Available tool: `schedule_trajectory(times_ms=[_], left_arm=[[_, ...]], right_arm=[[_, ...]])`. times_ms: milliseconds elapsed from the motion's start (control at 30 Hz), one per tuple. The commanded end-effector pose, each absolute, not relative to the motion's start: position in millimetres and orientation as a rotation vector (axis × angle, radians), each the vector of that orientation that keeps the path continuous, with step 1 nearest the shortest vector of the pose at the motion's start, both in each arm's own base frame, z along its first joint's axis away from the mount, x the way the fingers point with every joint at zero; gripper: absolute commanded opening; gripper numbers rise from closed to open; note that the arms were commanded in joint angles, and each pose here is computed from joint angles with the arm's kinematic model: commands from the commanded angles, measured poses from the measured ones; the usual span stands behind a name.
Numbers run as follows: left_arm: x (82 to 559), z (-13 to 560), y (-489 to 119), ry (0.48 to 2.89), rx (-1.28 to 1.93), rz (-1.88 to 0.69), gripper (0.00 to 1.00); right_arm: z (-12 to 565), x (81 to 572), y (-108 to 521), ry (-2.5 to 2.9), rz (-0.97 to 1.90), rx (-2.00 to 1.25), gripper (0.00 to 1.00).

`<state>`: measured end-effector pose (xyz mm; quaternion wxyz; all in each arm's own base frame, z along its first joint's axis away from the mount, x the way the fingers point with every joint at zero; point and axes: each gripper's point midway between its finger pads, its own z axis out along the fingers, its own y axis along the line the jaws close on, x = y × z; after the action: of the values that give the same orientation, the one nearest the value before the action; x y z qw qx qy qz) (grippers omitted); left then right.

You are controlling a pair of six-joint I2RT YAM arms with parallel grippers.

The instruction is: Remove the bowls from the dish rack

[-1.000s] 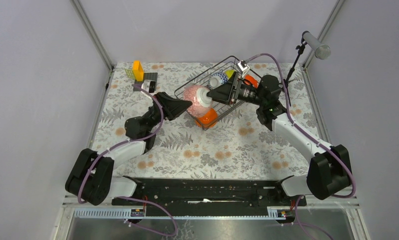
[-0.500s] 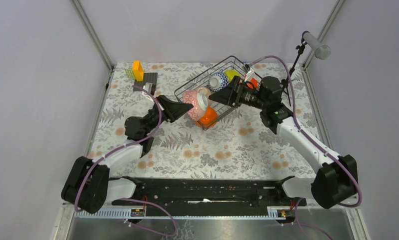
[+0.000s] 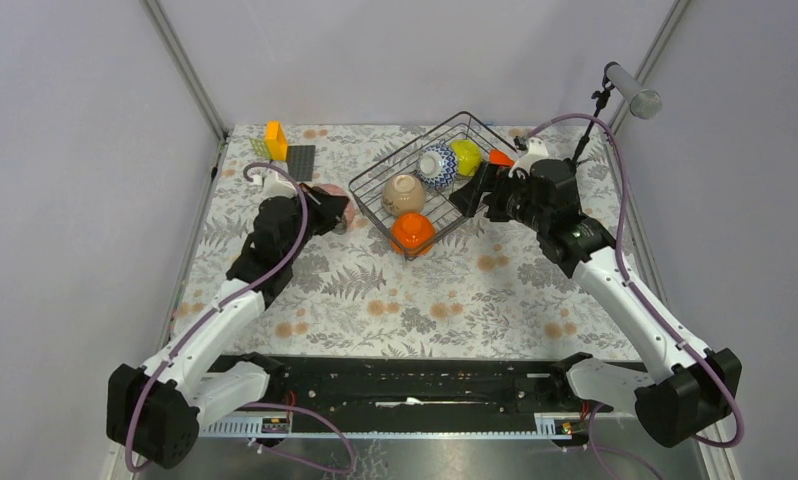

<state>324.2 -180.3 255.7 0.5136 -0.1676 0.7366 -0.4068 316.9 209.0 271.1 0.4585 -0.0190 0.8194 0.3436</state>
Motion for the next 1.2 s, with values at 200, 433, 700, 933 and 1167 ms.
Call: schedule_trajectory(times_ms=[200,433,700,933,1167], left_arm=[[355,188,-53,1.86,-0.945,-0.021,0.0],[390,164,-52,1.998,-0.903,0.272,0.0],[419,104,-61,2.207,-0.826,0.375,0.0],[422,72,-56,2.297,-0.864,0.366,0.0],[419,64,-45,2.319,-0.93,0.408,0.3]], right_arm=[[276,324,169,1.984,0.578,-0.004,1.0],[275,323,163,1.979,0.542,-0.001,1.0],[262,322,162,2.013,0.527,-0.008,1.0],[253,324,164,2.036,0.518,-0.019,1.0],[246,327,166,2.056,0.515,-0.033,1.0]])
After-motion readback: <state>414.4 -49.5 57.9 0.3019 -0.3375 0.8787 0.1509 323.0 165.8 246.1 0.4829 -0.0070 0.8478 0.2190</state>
